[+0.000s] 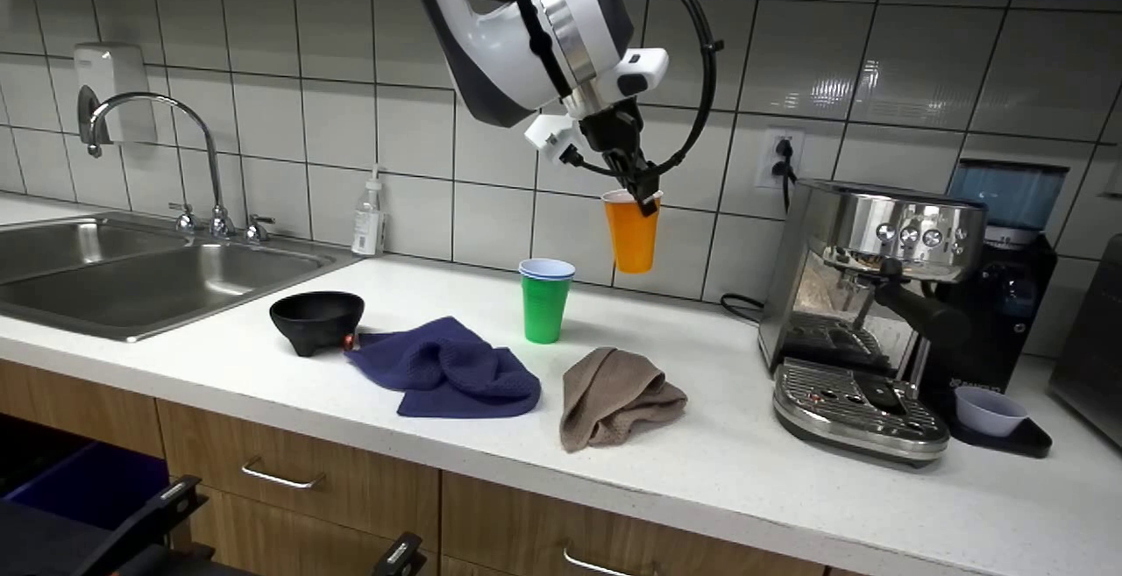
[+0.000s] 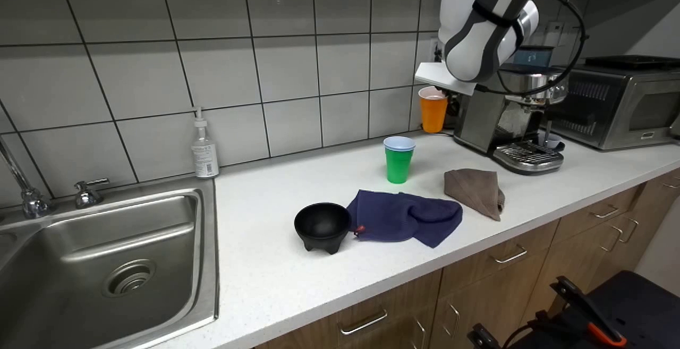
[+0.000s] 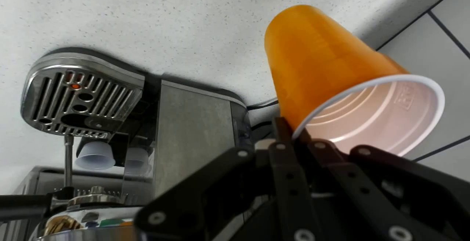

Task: Stack up the plastic cups

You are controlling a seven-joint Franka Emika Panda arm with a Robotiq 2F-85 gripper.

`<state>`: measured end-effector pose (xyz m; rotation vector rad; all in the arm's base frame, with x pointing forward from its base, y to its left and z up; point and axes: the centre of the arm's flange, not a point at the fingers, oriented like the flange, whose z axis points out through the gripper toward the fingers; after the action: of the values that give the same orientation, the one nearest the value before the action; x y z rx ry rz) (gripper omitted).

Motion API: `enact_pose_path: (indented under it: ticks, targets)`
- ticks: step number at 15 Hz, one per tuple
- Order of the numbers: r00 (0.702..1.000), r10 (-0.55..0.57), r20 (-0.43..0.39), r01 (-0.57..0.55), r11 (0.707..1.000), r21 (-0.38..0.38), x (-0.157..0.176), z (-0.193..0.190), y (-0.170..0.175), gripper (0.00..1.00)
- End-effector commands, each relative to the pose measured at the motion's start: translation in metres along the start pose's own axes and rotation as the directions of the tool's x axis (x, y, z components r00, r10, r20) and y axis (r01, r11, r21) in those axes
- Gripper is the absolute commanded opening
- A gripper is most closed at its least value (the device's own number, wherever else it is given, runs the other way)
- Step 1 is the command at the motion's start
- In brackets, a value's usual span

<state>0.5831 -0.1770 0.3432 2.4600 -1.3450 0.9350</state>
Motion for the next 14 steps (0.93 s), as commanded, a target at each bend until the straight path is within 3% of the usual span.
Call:
enact_pose_path:
  ticks: [1, 14]
  targets:
    - [1.000, -0.002, -0.004, 0.002, 0.999, 0.048, -0.004, -0.022, 0.004, 0.01]
    - [0.998, -0.039, 0.045, 0.034, 0.992, 0.120, -0.020, -0.056, -0.011, 0.01]
